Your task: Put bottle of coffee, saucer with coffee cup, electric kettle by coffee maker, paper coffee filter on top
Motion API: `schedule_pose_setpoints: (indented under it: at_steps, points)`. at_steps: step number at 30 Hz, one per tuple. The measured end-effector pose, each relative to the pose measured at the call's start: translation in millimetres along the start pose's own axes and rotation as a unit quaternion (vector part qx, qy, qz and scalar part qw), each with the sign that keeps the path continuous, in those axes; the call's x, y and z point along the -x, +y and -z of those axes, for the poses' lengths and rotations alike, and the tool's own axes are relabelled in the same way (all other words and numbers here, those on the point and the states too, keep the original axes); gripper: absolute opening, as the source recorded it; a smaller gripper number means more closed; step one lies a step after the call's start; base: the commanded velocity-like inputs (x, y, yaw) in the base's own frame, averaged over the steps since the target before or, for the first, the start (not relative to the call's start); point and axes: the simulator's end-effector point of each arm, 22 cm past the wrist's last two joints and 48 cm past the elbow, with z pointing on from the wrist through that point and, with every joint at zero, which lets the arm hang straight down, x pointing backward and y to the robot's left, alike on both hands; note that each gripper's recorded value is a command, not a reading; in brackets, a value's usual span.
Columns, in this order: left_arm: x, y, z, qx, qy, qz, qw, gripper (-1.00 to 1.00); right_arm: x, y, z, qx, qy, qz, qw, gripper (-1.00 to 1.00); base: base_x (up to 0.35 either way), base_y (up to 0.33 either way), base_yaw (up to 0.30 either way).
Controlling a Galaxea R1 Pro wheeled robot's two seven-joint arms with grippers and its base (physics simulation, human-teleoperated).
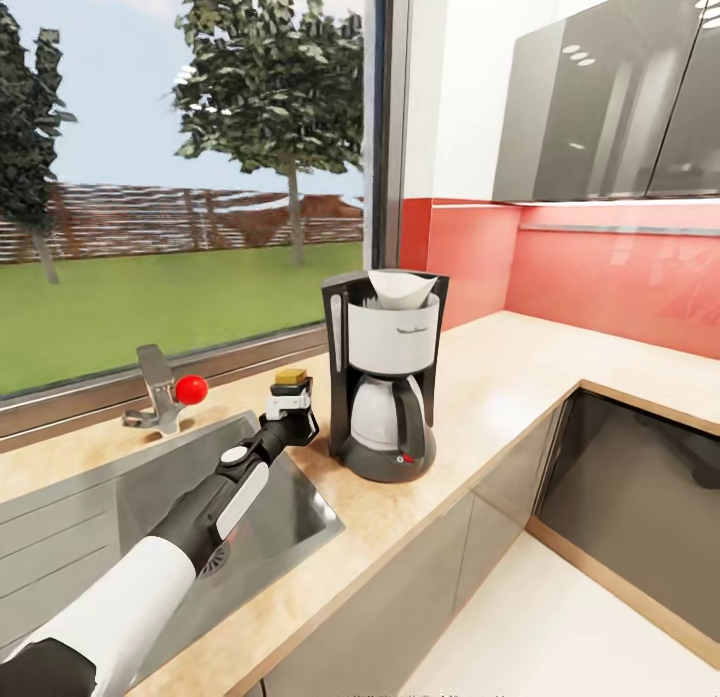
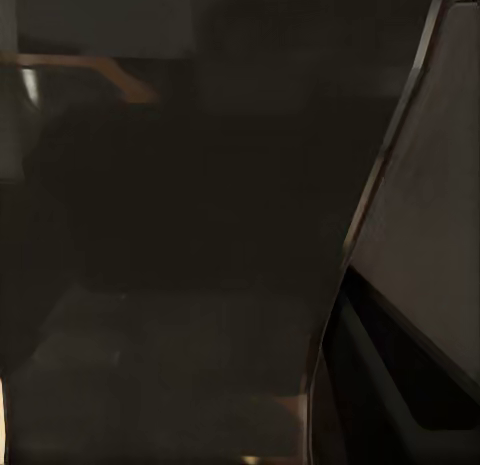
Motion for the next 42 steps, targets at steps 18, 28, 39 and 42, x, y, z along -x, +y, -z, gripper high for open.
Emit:
schedule_pose_setpoints:
  at_steps: [18, 28, 39, 42]
  points:
    - [-7, 2, -2.2, 0.001, 0.005, 0.001, 1.0, -1.0, -4, 3, -1.0, 0.004, 0.005, 0.001, 1.0, 1.0, 0.0, 0.0, 0.0]
    - [-16, 4, -4.8, 0.002, 0.012, 0.003, 0.9999, -1.0, -9, 5, -2.1, 0.007, 0.011, 0.0, 0.9999, 1.0, 0.0, 0.0, 0.0]
    - [-26, 6, -8.0, 0.002, 0.018, 0.004, 0.9998, -1.0, -15, 7, -3.3, 0.01, 0.018, -0.001, 0.9998, 1.0, 0.0, 0.0, 0.0]
    - [-26, 5, -8.7, 0.002, 0.018, 0.004, 0.9998, -1.0, -16, 8, -3.6, 0.011, 0.02, -0.002, 0.9997, 1.0, 0.0, 0.0, 0.0]
